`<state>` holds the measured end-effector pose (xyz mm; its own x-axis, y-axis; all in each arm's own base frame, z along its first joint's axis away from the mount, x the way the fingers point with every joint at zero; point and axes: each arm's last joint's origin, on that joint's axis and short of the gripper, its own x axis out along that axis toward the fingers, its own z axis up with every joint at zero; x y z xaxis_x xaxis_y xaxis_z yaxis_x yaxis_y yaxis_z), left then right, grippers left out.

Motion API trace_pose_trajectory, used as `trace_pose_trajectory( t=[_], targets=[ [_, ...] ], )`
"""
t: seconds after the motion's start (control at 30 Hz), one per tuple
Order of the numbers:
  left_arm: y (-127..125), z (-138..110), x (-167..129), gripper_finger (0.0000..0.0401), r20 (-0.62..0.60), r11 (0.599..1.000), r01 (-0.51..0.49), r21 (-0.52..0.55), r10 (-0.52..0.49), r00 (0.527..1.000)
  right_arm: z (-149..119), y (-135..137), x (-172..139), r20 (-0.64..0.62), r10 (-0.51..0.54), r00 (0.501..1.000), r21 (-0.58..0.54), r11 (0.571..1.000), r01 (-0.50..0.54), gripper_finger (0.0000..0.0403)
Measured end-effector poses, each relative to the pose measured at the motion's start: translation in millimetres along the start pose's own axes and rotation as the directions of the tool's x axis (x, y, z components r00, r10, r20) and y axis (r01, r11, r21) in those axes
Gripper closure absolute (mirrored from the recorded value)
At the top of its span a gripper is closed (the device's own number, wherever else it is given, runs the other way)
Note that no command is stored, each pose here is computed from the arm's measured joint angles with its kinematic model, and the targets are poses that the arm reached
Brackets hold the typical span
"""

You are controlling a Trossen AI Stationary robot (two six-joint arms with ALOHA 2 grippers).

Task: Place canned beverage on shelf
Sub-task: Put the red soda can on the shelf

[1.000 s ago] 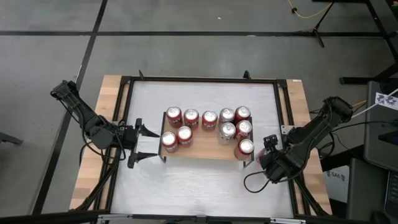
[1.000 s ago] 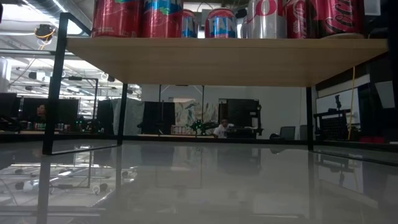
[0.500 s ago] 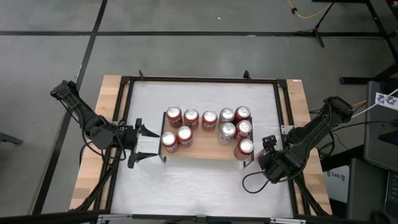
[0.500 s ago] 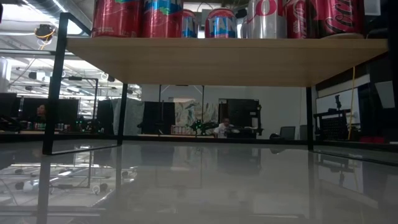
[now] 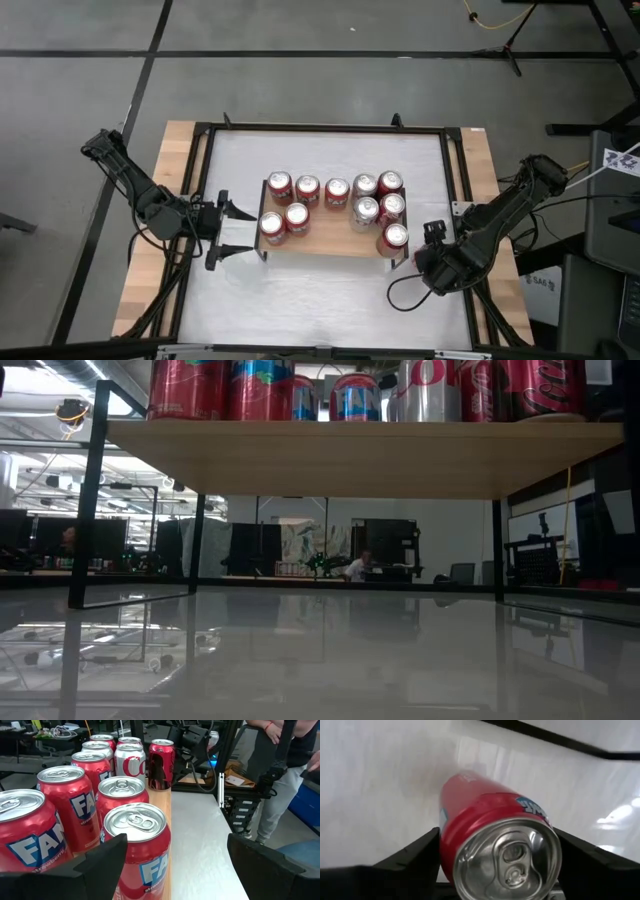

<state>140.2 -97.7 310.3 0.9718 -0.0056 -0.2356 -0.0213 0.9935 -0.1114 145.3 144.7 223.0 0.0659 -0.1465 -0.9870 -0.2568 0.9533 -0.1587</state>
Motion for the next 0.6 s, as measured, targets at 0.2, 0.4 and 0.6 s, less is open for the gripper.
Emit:
trace_pose_trajectory(
  t=[0.2, 0.4, 0.6],
  targets=[
    [0.0, 0.0, 0.0, 0.0065, 0.0, 1.0, 0.0, 0.0, 0.0, 1.0, -0.1, 0.1, -0.3, -0.003, 0.004, 1.0, 0.185, 0.983, -0.004, 0.0105],
    [0.0, 0.0, 0.0, 0.0065, 0.0, 1.0, 0.0, 0.0, 0.0, 1.0, -0.5, 0.5, -0.1, -0.013, 0.018, 1.0, 0.391, 0.92, -0.012, 0.0098],
    [0.0, 0.0, 0.0, 0.0065, 0.0, 1.0, 0.0, 0.0, 0.0, 1.0, 4.2, 4.2, -7.6, -0.005, 0.092, 0.996, 0.468, 0.88, -0.078, 0.0101]
  ],
)
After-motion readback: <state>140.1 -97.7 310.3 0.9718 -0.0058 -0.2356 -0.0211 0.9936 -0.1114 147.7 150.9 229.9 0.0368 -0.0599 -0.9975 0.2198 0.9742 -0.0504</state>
